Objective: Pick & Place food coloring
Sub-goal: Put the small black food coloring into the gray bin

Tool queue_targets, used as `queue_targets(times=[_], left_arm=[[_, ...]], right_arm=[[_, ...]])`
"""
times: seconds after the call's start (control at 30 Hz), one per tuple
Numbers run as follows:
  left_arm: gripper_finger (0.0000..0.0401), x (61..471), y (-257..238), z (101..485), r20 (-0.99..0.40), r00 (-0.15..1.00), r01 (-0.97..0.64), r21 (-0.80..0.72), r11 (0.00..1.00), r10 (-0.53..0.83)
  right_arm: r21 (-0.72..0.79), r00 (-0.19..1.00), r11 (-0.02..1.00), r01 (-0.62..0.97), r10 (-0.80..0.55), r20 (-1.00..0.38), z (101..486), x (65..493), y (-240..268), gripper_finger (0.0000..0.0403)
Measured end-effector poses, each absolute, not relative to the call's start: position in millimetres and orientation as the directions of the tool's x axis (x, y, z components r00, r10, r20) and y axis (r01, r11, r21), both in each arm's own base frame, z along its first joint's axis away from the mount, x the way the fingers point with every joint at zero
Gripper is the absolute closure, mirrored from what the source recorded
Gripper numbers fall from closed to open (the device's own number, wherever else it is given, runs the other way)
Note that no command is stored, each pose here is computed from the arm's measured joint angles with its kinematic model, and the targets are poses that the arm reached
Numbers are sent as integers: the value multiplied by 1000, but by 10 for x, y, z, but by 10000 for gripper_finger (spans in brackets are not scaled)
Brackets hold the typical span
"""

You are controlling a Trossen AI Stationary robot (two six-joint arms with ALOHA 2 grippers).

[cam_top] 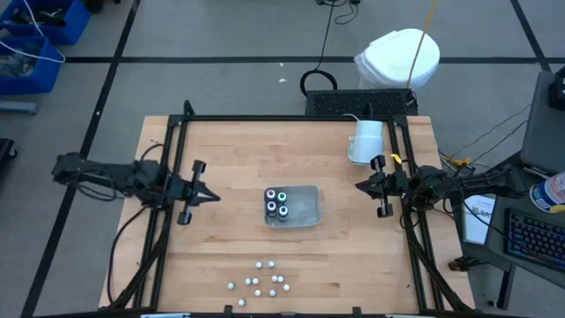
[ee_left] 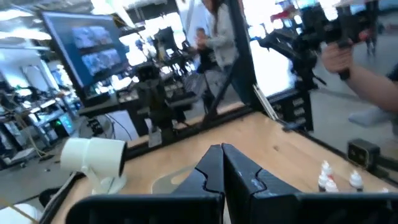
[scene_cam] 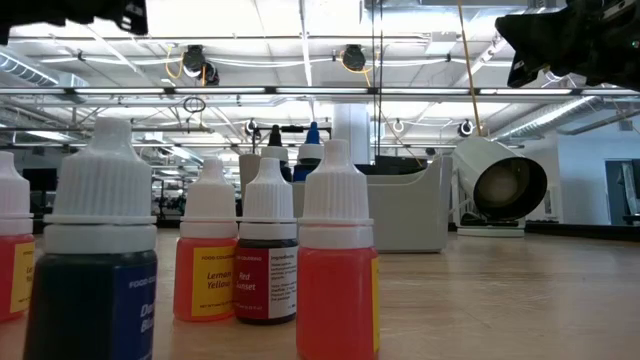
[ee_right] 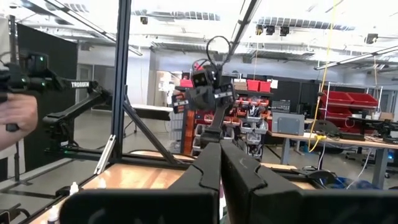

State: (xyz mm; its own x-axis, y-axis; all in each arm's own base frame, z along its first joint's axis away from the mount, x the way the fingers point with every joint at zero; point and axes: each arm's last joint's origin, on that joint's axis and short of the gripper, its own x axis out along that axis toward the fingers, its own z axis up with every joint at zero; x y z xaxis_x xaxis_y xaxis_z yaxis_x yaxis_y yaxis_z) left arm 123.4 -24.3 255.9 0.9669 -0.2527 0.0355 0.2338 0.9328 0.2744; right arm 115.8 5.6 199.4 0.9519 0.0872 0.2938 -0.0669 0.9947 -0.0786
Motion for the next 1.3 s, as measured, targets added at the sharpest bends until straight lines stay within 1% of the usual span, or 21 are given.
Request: queue_targets(times=[0.1,0.23,0.53,0.73,0.9,1.03,1.17,1.3], left_arm=[[400,1183,-212,2411,33,971,222,232,947,-235],[400,1091,-189,2305,62,975,192,227,955,-211],[400,913,-152,2252,101,982,137,211,968,-161],[399,908,-132,2196,46,994,86,153,984,-94],[385,910,-107,2112,-41,999,11,60,998,-8],[381,927,-111,2071,-86,996,12,-15,1000,-13],[379,962,-116,2044,-122,992,4,-44,999,-9],[378,1004,-123,2011,-163,987,-5,-67,998,-6]], right_arm=[[-77,952,995,-67,87,292,1993,1158,56,403],[-77,954,995,-68,87,286,1987,1160,56,403],[0,961,996,-91,88,264,1966,1166,56,403],[-1,965,996,-90,87,248,1950,1171,56,403],[6,975,996,-91,88,203,1906,1197,57,403],[7,980,996,-88,85,180,1881,1223,57,403],[12,978,998,-59,55,201,1901,1241,49,403],[20,989,997,-76,73,128,1845,1302,69,403]])
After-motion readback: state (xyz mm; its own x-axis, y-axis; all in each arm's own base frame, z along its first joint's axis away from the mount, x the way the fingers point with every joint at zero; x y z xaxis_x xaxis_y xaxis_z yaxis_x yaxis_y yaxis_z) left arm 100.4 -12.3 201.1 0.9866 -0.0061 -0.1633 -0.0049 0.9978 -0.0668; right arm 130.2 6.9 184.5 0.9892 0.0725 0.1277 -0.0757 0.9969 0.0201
